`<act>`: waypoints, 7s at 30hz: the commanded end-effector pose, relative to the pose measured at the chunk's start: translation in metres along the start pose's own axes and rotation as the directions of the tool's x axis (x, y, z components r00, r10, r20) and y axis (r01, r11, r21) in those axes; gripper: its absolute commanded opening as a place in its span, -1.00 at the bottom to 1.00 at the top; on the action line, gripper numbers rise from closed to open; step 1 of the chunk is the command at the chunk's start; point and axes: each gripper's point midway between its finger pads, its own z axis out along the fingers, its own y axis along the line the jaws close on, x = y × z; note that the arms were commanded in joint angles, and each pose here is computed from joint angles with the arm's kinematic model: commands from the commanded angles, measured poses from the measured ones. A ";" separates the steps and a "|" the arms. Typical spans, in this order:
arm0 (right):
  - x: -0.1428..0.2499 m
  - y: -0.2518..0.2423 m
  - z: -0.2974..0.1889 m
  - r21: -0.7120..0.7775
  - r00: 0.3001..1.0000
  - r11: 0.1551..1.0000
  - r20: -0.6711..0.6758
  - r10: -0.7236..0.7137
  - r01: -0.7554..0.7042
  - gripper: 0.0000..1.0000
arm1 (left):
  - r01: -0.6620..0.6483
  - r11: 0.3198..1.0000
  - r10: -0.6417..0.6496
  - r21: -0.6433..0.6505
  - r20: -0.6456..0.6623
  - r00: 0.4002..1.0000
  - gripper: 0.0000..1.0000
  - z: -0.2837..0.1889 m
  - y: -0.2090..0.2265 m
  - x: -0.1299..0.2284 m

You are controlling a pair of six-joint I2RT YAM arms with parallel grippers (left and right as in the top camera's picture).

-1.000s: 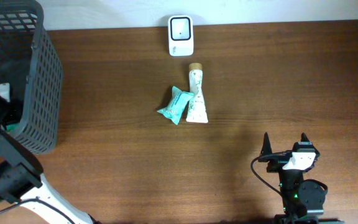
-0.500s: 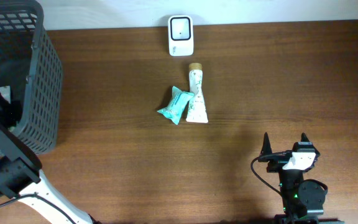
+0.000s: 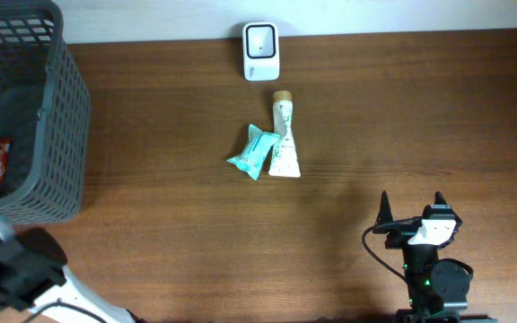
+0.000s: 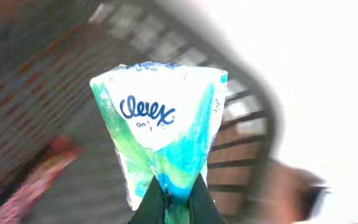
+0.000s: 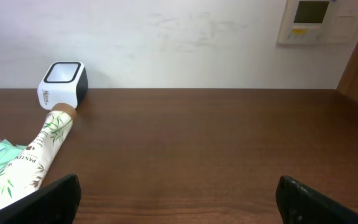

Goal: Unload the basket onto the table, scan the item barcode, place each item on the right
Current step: 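Carry the tissue pack to the scanner and drop it on the table, then grasp the red candy bar in the basket with the left gripper, then place the red candy bar on the table beside the other items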

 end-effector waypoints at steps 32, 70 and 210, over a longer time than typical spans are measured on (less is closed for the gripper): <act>0.003 -0.001 0.000 0.002 1.000 1.000 -0.005 -0.006 0.006 0.97 | -0.520 0.811 0.537 0.267 -0.692 0.483 -0.88 0.132 -0.256 0.423; 0.003 -0.001 0.000 0.002 1.000 1.000 -0.005 -0.006 0.006 0.97 | -0.126 0.929 0.167 -0.347 0.089 0.982 0.25 0.013 -0.054 0.005; 0.003 -0.001 0.000 0.002 1.000 1.000 -0.005 -0.006 0.006 0.97 | -0.297 0.955 0.249 0.019 -0.598 0.762 0.98 -0.021 -0.141 0.230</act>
